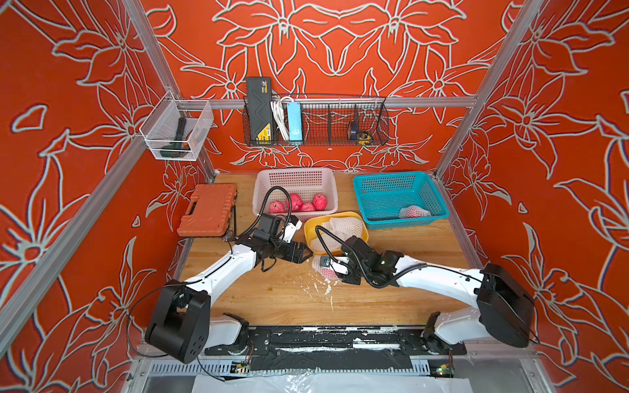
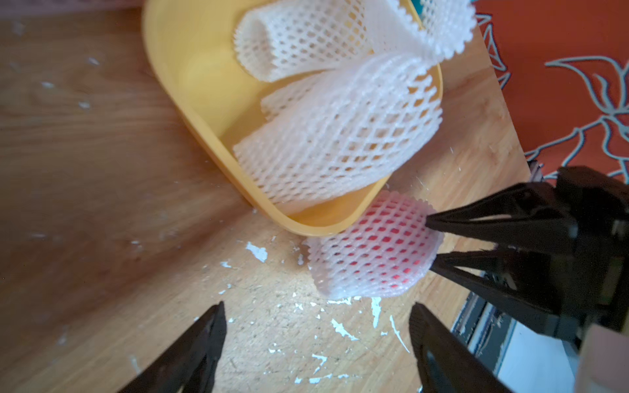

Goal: Remove foam nets from apples
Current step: Remove the foam net from the apple.

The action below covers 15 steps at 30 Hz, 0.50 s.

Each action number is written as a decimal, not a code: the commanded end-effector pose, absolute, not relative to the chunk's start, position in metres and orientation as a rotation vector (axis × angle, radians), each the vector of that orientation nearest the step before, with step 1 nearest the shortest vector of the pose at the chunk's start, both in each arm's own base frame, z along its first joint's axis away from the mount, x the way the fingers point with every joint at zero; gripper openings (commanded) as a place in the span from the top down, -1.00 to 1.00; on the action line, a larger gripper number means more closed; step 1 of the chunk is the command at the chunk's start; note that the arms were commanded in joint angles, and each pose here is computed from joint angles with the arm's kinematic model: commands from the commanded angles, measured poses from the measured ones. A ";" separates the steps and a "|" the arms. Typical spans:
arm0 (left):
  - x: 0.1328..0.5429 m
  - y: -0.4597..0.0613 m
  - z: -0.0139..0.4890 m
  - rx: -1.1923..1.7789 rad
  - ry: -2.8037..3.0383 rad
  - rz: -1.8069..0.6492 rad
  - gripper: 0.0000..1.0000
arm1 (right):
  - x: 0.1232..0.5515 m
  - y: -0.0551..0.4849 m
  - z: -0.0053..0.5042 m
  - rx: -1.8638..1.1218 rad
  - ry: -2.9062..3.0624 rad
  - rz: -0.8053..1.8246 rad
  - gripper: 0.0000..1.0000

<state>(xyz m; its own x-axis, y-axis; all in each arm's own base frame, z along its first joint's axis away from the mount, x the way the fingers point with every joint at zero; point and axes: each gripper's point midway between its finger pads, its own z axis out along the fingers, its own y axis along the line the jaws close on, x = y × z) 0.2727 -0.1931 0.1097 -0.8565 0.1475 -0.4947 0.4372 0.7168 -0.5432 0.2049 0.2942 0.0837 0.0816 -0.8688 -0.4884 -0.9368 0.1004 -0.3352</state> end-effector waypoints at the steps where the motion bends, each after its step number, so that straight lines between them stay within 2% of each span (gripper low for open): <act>1: 0.259 -0.210 0.104 0.492 2.508 -1.094 -0.63 | 0.192 0.271 0.061 -1.861 1.832 0.100 0.25; 8: 0.252 -0.225 0.097 0.549 2.496 -1.195 -0.53 | 0.191 0.266 0.056 -1.885 1.840 0.080 0.25; 15: 0.244 -0.242 0.095 0.628 2.464 -1.300 -0.30 | 0.192 0.266 0.055 -1.878 1.837 0.071 0.26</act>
